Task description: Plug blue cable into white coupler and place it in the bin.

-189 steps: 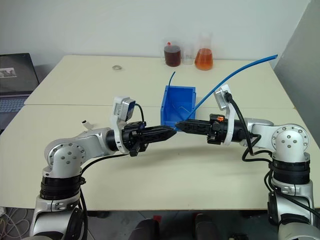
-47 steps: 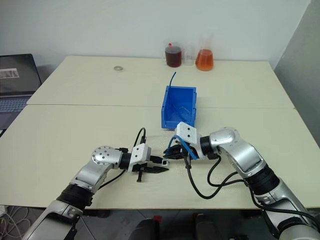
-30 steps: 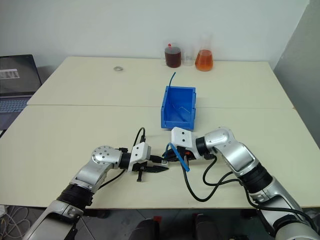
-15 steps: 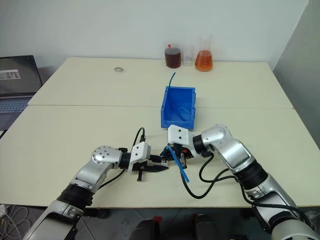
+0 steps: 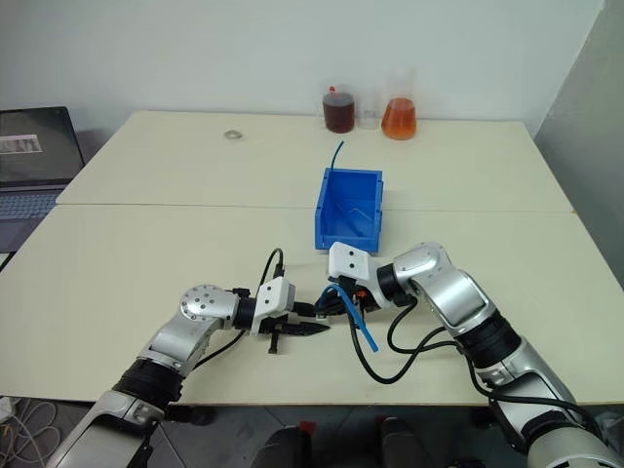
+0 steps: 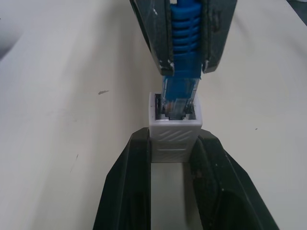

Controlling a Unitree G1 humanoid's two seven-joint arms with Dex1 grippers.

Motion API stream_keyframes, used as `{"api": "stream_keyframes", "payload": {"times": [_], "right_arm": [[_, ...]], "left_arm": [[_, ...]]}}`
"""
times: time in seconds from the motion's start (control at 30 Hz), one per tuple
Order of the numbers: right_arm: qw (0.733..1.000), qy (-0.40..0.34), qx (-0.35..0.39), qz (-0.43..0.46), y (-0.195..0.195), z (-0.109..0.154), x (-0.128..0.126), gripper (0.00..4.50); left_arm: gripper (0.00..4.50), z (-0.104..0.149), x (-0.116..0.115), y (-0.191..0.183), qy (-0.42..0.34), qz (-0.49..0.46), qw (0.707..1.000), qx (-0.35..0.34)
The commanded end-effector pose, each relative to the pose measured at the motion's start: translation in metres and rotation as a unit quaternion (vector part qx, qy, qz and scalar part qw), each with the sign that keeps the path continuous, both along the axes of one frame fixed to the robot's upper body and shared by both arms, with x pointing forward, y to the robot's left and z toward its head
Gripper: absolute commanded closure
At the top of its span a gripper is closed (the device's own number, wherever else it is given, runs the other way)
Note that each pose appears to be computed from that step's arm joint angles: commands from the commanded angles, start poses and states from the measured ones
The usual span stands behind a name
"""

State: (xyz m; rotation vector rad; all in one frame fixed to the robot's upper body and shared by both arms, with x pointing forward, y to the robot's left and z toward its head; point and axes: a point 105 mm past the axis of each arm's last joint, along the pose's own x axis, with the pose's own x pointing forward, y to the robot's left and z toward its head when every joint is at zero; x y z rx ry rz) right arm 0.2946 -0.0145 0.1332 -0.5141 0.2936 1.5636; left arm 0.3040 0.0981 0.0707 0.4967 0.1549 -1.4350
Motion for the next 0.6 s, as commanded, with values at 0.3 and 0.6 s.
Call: {"api": "stream_keyframes", "payload": {"times": [0.3,0.6], "right_arm": [[1.0,0.0,0.014,0.01,0.013,-0.011,-0.006,4.4],[1.0,0.023,-0.004,0.01,0.009,-0.035,-0.012,4.4]], "left_arm": [[3.71,0.012,0.015,0.005,-0.028,0.034,0.999,-0.005],[3.71,0.012,0.014,0.005,-0.028,0.035,0.999,-0.006]]}}
